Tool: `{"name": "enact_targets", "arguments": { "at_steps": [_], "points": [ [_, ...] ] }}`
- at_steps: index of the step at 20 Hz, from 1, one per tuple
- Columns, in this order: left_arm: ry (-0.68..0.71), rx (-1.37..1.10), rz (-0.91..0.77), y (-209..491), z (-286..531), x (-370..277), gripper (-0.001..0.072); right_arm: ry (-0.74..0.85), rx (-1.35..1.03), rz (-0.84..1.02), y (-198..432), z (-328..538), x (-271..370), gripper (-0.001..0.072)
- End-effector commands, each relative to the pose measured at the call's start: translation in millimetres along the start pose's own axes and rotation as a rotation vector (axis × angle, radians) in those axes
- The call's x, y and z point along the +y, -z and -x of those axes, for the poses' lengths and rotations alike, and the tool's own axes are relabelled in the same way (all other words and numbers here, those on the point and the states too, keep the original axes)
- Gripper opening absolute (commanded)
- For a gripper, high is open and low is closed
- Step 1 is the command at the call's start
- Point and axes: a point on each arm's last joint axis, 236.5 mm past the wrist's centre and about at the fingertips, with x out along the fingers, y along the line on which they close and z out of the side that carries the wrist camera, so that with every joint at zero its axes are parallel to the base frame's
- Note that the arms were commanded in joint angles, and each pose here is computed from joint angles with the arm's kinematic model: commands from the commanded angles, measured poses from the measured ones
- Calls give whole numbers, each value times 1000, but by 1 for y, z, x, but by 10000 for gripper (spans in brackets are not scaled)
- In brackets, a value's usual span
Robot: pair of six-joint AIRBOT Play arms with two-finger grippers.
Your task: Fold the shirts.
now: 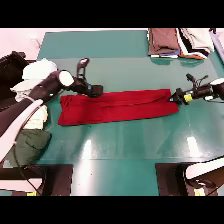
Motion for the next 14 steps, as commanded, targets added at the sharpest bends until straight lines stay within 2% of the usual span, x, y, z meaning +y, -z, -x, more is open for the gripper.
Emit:
{"name": "enact_targets", "arguments": {
  "at_steps": [1,7,14],
  "points": [
    [61,14,4,-1,-43,-32,23,-29,-48,142,-12,28,63,18],
    [76,108,-3,16,-97,-43,23,-84,-208,383,-9,88,214,17],
    [82,88,24,12,-106,-42,23,-154,-203,549,27,74,318,18]
  ]
}}
